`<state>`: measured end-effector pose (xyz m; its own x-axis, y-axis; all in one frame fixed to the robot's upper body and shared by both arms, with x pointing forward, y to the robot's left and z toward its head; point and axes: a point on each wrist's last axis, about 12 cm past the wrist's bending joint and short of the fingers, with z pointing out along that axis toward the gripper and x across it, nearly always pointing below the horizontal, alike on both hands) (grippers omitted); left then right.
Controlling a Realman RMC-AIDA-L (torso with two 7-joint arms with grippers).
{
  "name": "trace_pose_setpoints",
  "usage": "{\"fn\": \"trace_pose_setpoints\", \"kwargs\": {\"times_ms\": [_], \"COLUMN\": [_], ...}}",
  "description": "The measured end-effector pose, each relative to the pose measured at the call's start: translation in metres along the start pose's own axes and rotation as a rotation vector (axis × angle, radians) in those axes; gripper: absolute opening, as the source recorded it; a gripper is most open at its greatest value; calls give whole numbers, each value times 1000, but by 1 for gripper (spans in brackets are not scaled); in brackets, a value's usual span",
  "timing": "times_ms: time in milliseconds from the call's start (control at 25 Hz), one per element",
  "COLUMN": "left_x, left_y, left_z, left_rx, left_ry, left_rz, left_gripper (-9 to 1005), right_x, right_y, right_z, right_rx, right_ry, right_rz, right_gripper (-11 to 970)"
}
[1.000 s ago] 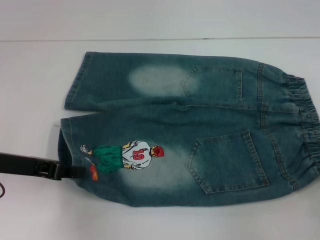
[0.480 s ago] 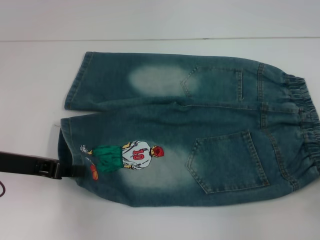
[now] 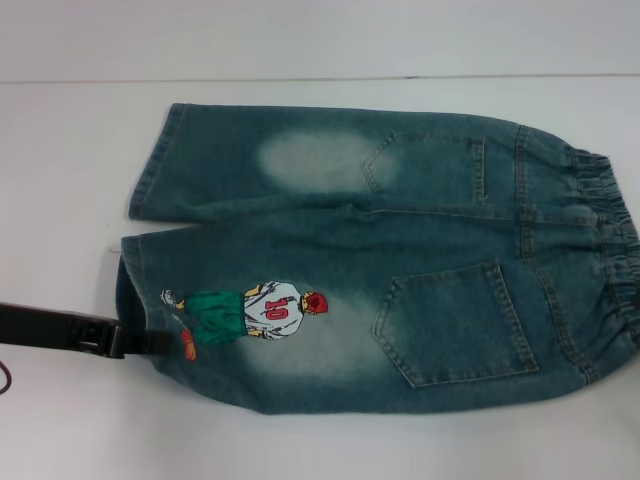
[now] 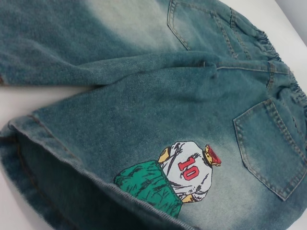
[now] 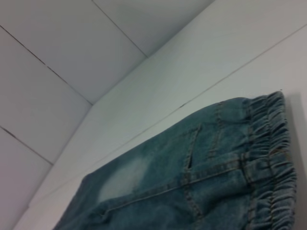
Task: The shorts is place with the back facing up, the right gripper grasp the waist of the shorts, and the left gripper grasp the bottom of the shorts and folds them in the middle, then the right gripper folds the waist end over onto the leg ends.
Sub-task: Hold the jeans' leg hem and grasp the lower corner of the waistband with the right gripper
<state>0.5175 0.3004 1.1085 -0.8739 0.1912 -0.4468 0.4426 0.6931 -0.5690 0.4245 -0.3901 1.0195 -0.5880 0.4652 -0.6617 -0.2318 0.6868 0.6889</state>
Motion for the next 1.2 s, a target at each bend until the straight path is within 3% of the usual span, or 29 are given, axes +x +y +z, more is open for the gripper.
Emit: {"fn": "trace_pose_setpoints", "kwargs": {"times_ms": [280,760,840,1080,1200], "left_x": [0,0,-1,-2,-2], "left_y": [0,0,-1,-2,-2], "left_z": [0,0,0,-1,-1], "left_rx": [0,0,6,20,18], "left_ry": [1,1,-3,-14,-17], "left_rz": [0,2,5,8,8], "left_gripper": [37,37,37,37,37], "right_x": [-3,-5,-4,-5,-5], "right_y": [-1,-6,-8,-7,-5], "right_z": [-3,-1,1,1,0], "right_rx": [4,45,60,53,39], "right_ry": [-7,50,69,81,75], "right_rz": [120,167,162,85,60], "right_gripper": [903,890,666,419,356]}}
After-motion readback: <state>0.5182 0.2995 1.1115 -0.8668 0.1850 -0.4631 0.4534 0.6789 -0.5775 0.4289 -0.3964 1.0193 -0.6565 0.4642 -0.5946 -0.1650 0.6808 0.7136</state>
